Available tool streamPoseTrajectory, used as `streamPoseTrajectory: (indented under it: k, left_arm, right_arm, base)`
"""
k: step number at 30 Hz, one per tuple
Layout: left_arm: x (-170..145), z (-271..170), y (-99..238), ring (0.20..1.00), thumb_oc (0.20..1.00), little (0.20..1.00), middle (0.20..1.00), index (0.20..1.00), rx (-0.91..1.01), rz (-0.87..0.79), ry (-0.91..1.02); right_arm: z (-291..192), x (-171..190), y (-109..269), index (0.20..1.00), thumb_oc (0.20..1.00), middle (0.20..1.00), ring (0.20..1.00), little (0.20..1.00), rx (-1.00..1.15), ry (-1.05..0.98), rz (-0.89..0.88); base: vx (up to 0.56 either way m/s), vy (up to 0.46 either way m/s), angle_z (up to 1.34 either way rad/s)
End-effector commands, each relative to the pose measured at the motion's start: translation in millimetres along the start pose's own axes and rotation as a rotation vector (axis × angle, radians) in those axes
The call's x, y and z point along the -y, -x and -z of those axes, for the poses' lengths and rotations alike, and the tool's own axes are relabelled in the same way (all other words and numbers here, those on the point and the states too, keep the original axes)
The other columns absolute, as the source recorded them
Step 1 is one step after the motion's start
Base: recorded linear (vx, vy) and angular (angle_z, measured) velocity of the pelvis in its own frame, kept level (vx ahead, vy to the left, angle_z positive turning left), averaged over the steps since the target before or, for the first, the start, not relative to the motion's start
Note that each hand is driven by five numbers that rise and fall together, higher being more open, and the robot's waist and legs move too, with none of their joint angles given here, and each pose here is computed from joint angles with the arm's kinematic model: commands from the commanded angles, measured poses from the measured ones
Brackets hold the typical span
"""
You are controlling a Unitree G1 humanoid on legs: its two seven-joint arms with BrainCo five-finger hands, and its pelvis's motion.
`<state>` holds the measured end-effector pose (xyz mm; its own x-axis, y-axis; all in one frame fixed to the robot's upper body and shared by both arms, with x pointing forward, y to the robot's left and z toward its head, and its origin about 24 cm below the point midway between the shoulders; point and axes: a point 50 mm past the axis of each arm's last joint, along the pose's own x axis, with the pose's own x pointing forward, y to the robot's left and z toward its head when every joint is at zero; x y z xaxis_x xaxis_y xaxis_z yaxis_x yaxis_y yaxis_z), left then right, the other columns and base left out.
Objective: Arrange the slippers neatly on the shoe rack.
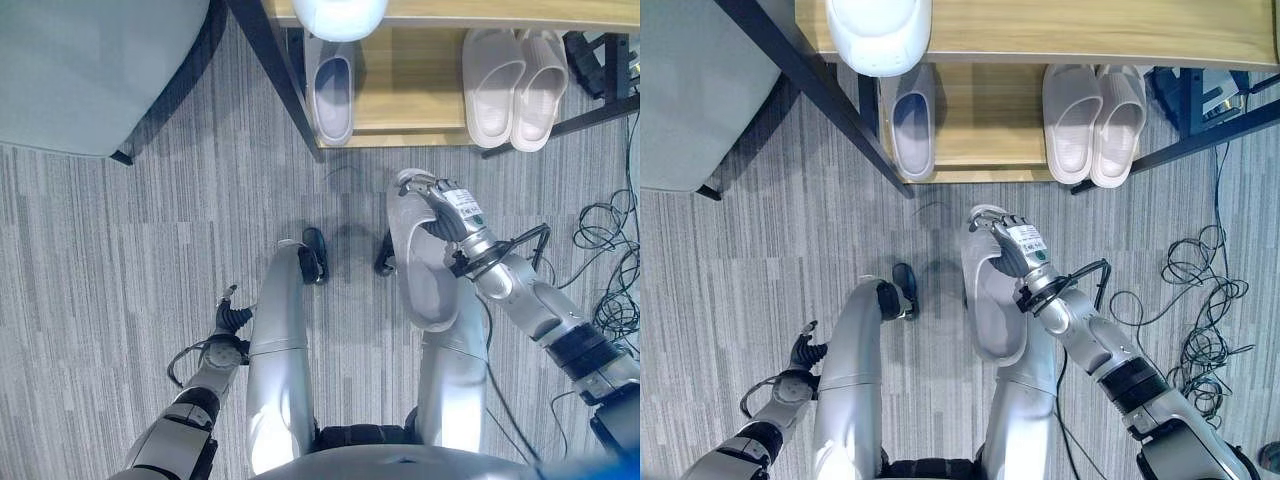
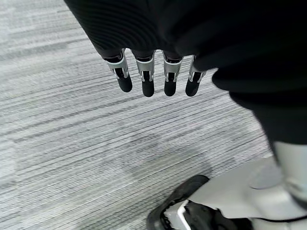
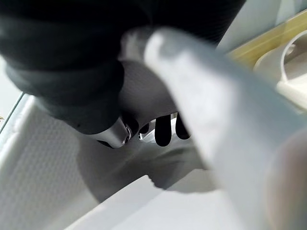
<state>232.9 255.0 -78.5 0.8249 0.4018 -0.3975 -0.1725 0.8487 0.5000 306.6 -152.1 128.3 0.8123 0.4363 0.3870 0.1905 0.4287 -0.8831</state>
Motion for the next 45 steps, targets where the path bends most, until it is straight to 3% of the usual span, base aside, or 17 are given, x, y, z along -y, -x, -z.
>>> streamPoseTrajectory:
  k: [1,8,12,16,20,25,33,45]
  left_arm:
    - [9,42,27,1.000,1.000,1.000,1.000,1.000,-0.098,-0.010,-0.015]
    - [7,29,26,1.000,1.000,1.000,1.000,1.000,-0.020,-0.058,0.040]
    - [-1,12,32,1.000,1.000,1.000,1.000,1.000,0.114,-0.070,0.111]
    - [-10,9,34,1.000,1.000,1.000,1.000,1.000,0.157,-0.102,0.108]
    - [-14,6,37,1.000,1.000,1.000,1.000,1.000,0.191,-0.113,0.101]
    - [-21,7,36,1.000,1.000,1.000,1.000,1.000,0.198,-0.099,0.081]
    - [-52,11,54,1.000,1.000,1.000,1.000,1.000,0.255,-0.090,0.015]
    - [-82,-7,62,1.000,1.000,1.000,1.000,1.000,0.357,-0.076,-0.044]
  right_arm:
    - [-6,3,10,0.200,0.200,0.200,0.200,0.200,0.007,-0.085,0.086]
    - [4,53,-38,0.200,0.200,0.200,0.200,0.200,-0.009,-0.136,0.330]
    - [31,125,-82,0.200,0.200,0.200,0.200,0.200,-0.085,-0.012,0.506]
    - [42,172,-88,0.200,0.200,0.200,0.200,0.200,-0.134,0.026,0.656]
    - [42,193,-85,0.200,0.200,0.200,0.200,0.200,-0.122,-0.021,0.758]
    - [54,193,-81,0.200,0.200,0.200,0.200,0.200,-0.172,-0.014,0.706]
    - [90,237,-46,0.200,0.200,0.200,0.200,0.200,-0.316,0.025,0.747]
    - [86,226,-56,0.200,0.200,0.200,0.200,0.200,-0.294,0.053,0.594]
  base:
    - [0.05,0.019,-0.03]
    - [0.08,-0.006,0.03]
    - [0.25,-0.014,0.34]
    - [0.12,-0.003,0.19]
    - [0.07,-0.005,-0.07]
    - [0.02,-0.011,0.01]
    - [0.01,-0.027,0.03]
    - [0.00,-0.012,-0.05]
